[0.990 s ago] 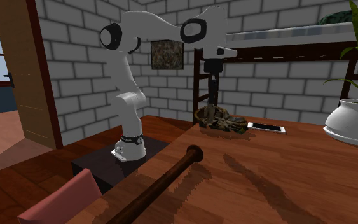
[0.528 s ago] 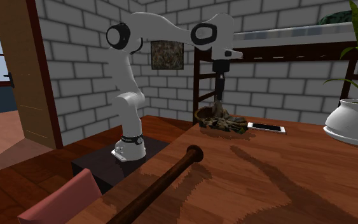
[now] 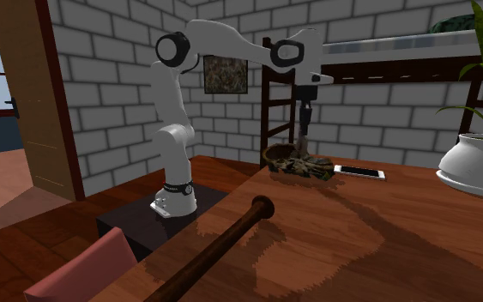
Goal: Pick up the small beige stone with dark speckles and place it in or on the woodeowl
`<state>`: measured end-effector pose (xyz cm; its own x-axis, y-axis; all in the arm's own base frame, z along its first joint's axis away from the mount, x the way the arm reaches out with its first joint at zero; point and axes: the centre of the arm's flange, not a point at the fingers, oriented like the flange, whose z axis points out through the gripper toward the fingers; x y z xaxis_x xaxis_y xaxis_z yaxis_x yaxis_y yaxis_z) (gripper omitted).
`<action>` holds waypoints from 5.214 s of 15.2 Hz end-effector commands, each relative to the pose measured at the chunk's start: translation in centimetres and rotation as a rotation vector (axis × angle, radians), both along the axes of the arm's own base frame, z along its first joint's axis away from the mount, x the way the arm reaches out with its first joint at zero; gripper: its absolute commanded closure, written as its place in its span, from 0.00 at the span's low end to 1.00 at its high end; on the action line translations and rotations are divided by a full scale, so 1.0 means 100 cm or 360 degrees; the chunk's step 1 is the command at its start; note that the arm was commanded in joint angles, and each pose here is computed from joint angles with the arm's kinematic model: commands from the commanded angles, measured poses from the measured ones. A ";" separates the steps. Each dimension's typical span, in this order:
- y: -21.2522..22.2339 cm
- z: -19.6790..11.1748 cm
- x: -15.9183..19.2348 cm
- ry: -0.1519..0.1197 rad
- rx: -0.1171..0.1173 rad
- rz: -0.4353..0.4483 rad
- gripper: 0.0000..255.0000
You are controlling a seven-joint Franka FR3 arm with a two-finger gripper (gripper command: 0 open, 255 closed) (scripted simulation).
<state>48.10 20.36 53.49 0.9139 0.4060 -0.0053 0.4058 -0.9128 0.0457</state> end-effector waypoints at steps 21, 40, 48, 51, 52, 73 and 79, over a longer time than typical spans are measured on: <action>-0.018 -0.058 -0.063 -0.0141 0.0012 0.0099 0.00; -0.035 -0.101 -0.100 -0.0238 0.0019 0.0169 1.00; -0.036 -0.100 -0.100 -0.0238 0.0019 0.0169 1.00; -0.035 -0.090 -0.100 -0.0238 0.0020 0.0169 1.00; -0.035 -0.085 -0.100 -0.0238 0.0020 0.0169 1.00; -0.019 0.006 -0.064 -0.0238 0.0020 0.0169 1.00; -0.006 -0.015 -0.037 -0.0238 0.0020 0.0169 1.00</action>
